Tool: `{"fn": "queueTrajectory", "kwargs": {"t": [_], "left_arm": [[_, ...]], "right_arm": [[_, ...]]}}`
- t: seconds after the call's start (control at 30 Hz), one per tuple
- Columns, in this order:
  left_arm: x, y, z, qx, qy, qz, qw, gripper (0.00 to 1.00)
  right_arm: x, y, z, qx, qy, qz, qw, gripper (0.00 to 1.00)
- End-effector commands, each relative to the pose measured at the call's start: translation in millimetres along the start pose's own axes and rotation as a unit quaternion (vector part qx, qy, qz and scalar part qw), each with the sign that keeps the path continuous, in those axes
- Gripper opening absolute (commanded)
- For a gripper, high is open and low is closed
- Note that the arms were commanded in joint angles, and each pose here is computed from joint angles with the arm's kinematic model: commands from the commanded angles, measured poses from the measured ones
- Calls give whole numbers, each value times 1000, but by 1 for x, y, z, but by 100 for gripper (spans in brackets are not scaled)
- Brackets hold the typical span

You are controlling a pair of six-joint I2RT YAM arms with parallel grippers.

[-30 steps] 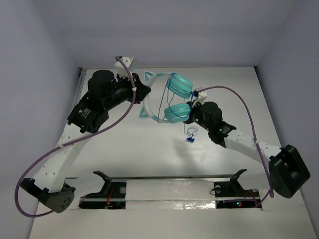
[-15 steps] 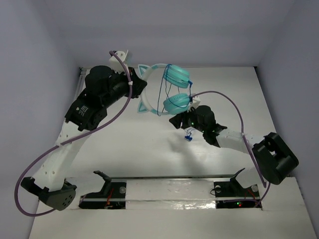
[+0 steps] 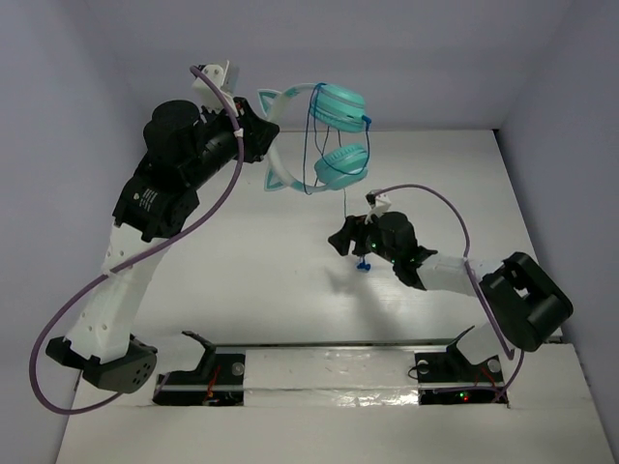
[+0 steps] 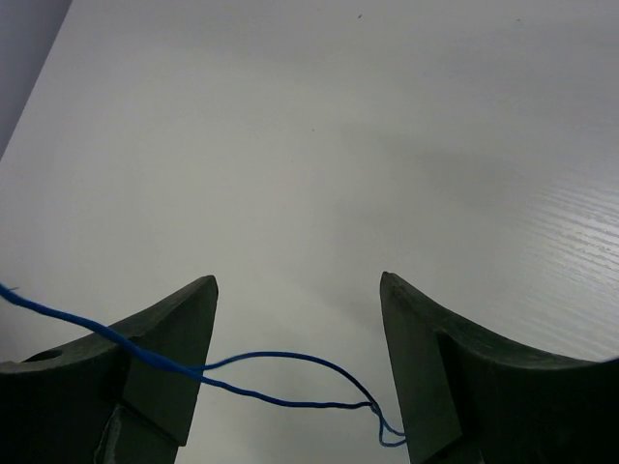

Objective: Wrap the headphones

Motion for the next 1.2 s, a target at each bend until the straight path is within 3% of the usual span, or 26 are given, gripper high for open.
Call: {"fn": "queueTrajectory", "kwargs": {"t": [0.0,0.3,0.4,0.47,0.6,0.67,0.73,1.0,1.17], "left_arm": [[-14,-31,-22,-15,53,-63,996,0],[-26,-58,-31,-14,60,-92,994,0],[-25,-63,-30,-13,56,-95,994,0],[-23,-66,-26,-15,53,-96,994,0],[-15,-67,-19,-26,56,-92,994,0],[-9,-66,-13,-32,55,-90,994,0],[-5,-61,-11,-42,57,-83,994,0],[8,-62,4,-63,23,-106,992,0],[26,-67,24,-83,-38,-145,985,0]], "right_arm": [[9,-7,-1,1,-6,-33,999,74],[13,14,-6,29,3,-24,999,73],[8,16,-7,42,14,-29,999,66],[2,24,-8,57,14,-30,998,57],[0,37,-8,73,2,-19,997,28],[2,41,-8,78,-6,-9,997,7],[2,41,-6,79,-15,-9,997,0],[-8,42,22,69,-46,13,996,0],[-24,66,82,28,-94,72,993,0]]}}
Point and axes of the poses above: each gripper's point midway between its finger pads, its own x axis out along the fingers, its own z axis along the line the jaws close on, y = z × x, the point moved 10 cm from there along -x, back along the fingers, and after that the axes turned 12 degrees about -x, right-handed, at the moved point
